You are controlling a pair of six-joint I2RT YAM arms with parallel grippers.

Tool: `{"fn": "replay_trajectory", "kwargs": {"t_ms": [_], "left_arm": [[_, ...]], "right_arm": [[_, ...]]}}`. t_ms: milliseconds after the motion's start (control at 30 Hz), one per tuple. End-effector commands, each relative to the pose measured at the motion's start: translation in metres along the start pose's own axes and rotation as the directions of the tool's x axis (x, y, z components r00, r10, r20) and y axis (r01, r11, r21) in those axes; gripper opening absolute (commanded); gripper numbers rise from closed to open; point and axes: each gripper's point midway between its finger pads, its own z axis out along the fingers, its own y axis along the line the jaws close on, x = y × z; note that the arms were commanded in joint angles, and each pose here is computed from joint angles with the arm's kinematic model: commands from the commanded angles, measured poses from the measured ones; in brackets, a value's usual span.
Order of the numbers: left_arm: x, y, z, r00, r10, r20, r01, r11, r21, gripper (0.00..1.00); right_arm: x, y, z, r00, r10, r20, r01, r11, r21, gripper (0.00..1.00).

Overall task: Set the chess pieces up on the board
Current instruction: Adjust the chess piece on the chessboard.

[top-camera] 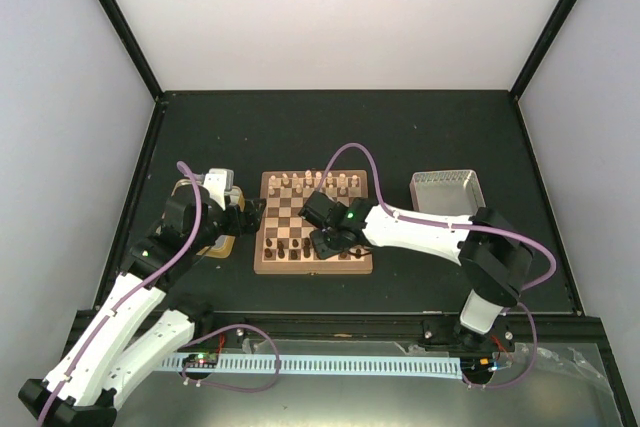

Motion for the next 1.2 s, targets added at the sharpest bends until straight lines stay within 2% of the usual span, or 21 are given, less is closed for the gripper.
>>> {"fn": "replay_trajectory", "kwargs": {"t_ms": [0, 733, 933, 1167], "left_arm": [[-0.006, 0.0, 0.0, 1.0, 0.014, 0.024, -0.014, 1.0, -0.002, 0.99], [-0.006, 0.0, 0.0, 1.0, 0.012, 0.022, -0.012, 1.0, 0.0, 0.99], [-0.006, 0.0, 0.0, 1.0, 0.011, 0.023, -0.011, 1.0, 0.001, 0.99], [-0.01, -0.002, -0.005, 0.999, 0.009, 0.04, -0.009, 1.0, 0.011, 0.99]], "right_arm": [[0.002, -0.002, -0.005, 1.0, -0.009, -0.008, 0.009, 1.0, 0.022, 0.08], [0.013, -0.012, -0.009, 0.999, -0.01, -0.039, 0.013, 0.998, 0.064, 0.08], [0.004, -0.004, -0.018, 1.0, -0.005, -0.002, 0.005, 1.0, 0.022, 0.19], [-0.016, 0.005, -0.047, 0.993, 0.037, 0.109, -0.032, 0.998, -0.05, 0.34]]}}
